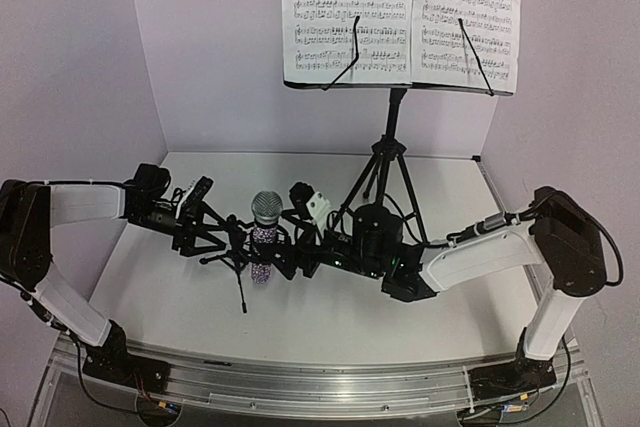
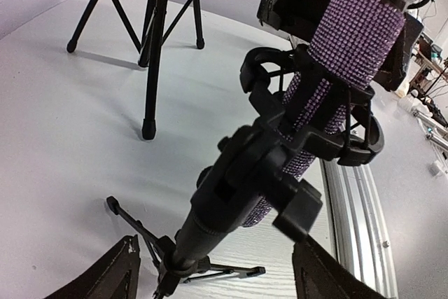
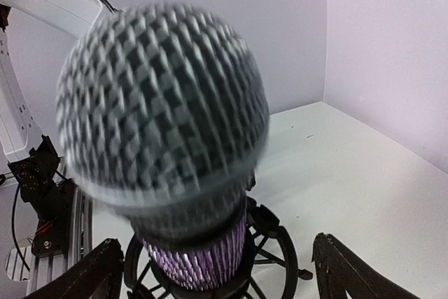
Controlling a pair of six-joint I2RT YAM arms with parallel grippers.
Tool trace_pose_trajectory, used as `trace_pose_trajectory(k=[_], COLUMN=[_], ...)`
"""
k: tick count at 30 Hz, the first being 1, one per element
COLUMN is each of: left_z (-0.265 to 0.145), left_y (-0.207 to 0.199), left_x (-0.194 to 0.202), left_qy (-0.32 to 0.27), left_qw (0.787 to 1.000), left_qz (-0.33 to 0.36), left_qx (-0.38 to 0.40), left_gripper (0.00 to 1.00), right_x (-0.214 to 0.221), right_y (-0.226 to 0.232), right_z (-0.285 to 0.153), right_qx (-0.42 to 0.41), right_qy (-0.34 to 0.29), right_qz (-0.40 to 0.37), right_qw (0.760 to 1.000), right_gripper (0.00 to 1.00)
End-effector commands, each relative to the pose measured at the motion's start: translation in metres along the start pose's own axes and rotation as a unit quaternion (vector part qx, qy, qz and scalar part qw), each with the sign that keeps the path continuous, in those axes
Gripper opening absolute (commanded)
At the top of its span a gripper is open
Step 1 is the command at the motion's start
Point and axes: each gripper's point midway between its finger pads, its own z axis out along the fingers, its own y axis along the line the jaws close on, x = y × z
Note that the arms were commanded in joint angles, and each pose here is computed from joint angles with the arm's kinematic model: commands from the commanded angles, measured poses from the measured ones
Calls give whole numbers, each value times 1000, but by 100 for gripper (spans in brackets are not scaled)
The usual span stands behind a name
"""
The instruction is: Pack up the instrument practice props
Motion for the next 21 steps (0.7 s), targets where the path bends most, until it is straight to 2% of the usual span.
trace_pose_trajectory(k=[1,3,7,9,11,13,14,21], left_z=[-17,-23,-26,-22,-15,-9,-7,-9], left_y=[-9,-12,-12,-14,-12,-9,-9,-12], left_x=[-30,-36,-47,-51,-53,-50,-49,-62], left_qy=[-27,-27,-34,-42,-41,-36,-33,-34], left_qw=[998,995,991,988,987,989,989,982], left_qz=[59,98,128,147,152,138,142,184], left_qx=[3,2,2,10,17,23,26,33], left_gripper=[79,80,82,83,82,81,80,77], right_x=[-31,-31,-42,-47,-45,-33,-30,-51], right_y=[-4,-3,6,6,4,-3,-4,6], right_z=[-13,-18,-10,6,21,35,39,57], right_qx=[20,19,-6,-8,-6,9,12,-22], right_qy=[-20,-12,19,24,24,33,33,6], right_qz=[-24,-36,-63,-70,-73,-66,-63,-76], right_qw=[999,999,998,997,997,997,997,997], right_gripper=[92,93,92,87,73,42,36,20])
